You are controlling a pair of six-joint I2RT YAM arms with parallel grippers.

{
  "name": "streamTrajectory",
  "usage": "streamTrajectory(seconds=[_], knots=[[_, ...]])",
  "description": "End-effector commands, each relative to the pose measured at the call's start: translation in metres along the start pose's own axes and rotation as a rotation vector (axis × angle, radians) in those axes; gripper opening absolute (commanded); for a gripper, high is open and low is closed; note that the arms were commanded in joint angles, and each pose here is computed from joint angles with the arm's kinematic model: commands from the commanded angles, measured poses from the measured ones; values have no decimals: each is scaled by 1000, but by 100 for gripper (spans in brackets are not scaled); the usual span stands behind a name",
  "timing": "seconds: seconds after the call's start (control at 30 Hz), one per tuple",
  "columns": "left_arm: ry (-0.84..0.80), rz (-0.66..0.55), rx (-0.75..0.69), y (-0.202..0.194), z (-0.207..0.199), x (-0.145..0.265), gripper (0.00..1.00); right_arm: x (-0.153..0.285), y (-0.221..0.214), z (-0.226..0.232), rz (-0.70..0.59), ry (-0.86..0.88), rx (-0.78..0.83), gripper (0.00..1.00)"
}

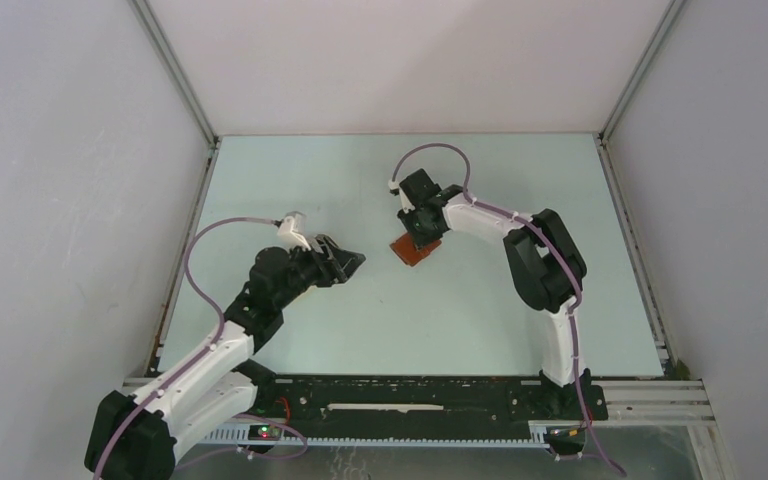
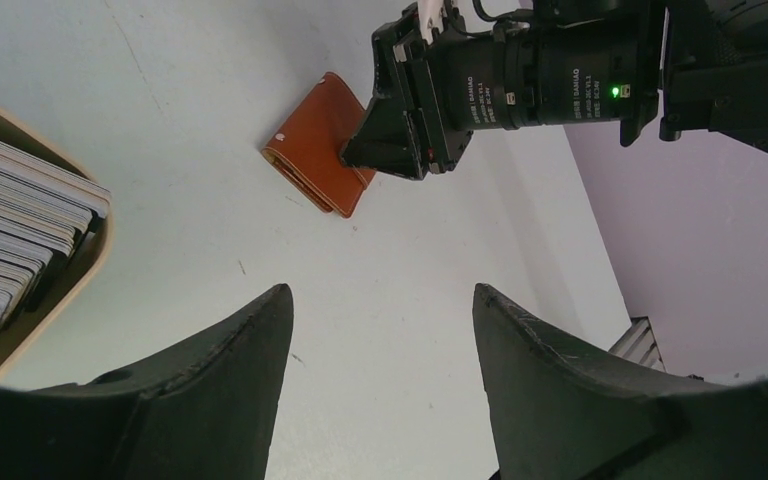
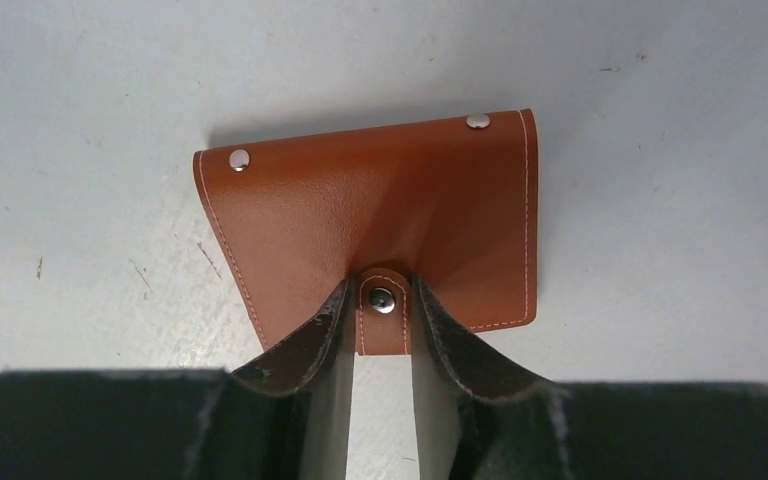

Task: Put the credit cards into the card holder
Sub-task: Pick up the card holder from the center of the board.

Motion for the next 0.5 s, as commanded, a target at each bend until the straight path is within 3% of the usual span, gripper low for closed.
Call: streamTrajectory(seconds=[0.0, 0.3, 0.47], knots=[[-61, 5, 14, -6, -2, 0, 71, -2, -35, -2, 150, 52, 46, 26], [-134, 9, 35, -15, -4, -1, 71, 26, -25, -12, 41, 140, 144, 0], [-201, 1, 31, -19, -8, 1, 72, 58, -24, -26, -51, 331, 261, 0]])
Point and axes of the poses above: each gripper's point midway between its finger pads, its own x axis back along the fingers, its own z axis along the line the jaws close on, y = z × x, the point moved 8 cm from there along x, back along the fingers, and after that the axes turned 5 degrees about -x, right-handed, at the moved point
